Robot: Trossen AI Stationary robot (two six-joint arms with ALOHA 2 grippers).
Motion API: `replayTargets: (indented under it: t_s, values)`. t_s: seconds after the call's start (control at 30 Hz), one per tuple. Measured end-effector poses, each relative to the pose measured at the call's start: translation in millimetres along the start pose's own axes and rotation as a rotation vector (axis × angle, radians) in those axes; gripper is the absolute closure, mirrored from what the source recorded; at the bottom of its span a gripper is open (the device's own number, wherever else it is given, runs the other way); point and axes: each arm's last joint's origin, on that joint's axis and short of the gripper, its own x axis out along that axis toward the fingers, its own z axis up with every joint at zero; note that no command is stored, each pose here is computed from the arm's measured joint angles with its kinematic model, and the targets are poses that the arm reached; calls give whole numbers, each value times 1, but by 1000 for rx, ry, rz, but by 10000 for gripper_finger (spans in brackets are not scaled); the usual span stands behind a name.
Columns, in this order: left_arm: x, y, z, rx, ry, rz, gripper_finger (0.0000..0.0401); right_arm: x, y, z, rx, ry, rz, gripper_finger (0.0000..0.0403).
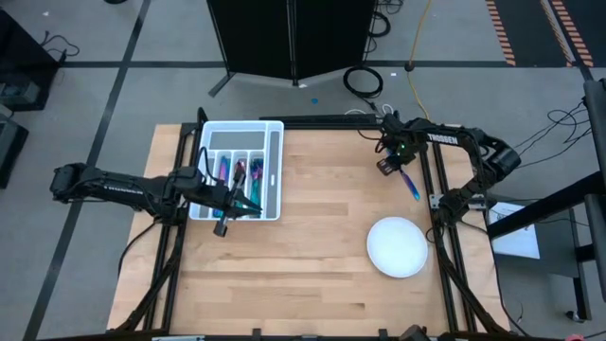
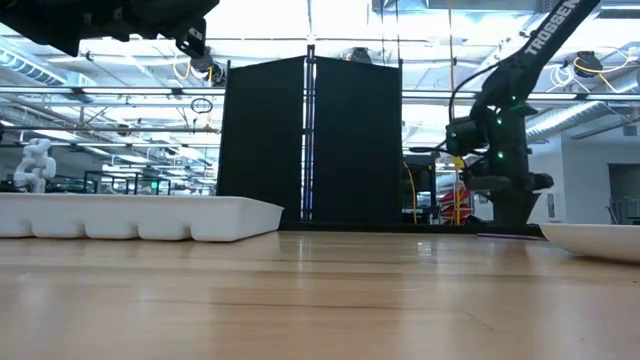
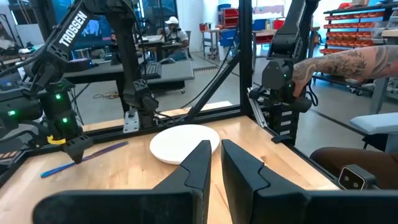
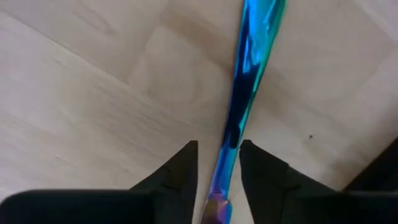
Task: Sort silverware
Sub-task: Put the iridescent knife into the white silverware tray
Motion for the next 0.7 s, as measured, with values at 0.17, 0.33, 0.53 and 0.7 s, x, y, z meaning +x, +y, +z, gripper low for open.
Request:
replayTargets:
  t_s: [0.17,0.33,0.53,0.7]
  values:
    - [0,0,0,0,1,0,360,0,0,0,-5,-4,2,316]
    - [0,0,0,0,1,0,360,0,0,4,58,-38,-11,316]
    - [0,0,0,0,1,-1,360,0,0,7,141,-80,-29,316]
    - [0,0,0,-1,1,-1,360,5,1,11,190,-93,-67,316]
